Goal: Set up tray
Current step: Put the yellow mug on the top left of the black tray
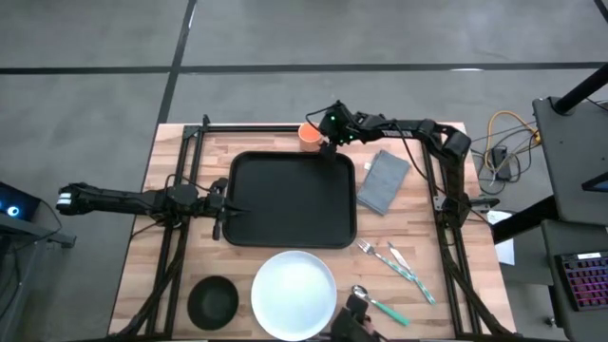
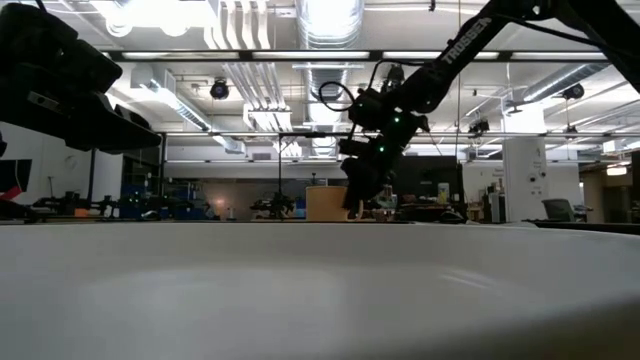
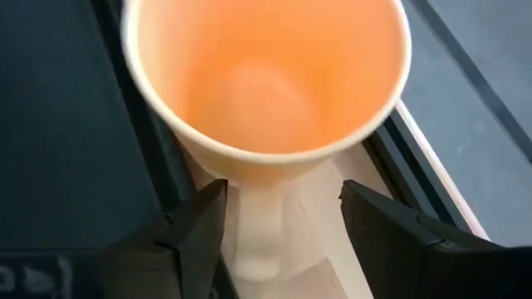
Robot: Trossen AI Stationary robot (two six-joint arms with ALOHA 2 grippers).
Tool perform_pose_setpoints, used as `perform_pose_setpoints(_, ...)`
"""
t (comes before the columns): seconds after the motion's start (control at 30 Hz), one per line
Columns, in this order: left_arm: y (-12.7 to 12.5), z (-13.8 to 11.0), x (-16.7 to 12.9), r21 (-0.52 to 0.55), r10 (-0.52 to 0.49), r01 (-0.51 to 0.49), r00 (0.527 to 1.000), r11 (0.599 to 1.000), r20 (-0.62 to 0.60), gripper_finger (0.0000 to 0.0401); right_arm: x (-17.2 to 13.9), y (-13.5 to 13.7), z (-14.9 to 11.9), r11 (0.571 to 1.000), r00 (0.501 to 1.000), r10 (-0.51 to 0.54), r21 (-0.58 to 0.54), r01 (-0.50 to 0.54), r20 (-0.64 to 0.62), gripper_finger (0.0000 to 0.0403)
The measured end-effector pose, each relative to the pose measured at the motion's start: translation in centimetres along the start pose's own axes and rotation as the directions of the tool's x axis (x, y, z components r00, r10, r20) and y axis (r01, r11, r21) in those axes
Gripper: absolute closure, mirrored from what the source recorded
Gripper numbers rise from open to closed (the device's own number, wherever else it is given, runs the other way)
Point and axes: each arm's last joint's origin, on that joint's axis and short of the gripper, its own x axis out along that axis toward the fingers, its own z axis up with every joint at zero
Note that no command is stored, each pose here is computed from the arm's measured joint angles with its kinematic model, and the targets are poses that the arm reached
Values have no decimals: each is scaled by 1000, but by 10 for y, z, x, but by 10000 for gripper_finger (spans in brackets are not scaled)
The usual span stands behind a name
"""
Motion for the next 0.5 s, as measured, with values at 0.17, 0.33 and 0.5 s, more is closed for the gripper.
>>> perform_pose_setpoints(0.17,0,0,0,0,0,0,1000,1000,1,401,-1,-2,2,1000,1000,-14,-1,14,-24,200)
perform_pose_setpoints(0.33,0,0,0,0,0,0,1000,1000,0,401,-6,-2,5,1000,1000,-17,-4,17,-11,225)
perform_pose_setpoints(0.5,0,0,0,0,0,0,1000,1000,1,401,-7,-1,5,999,1000,-16,-29,15,-19,258)
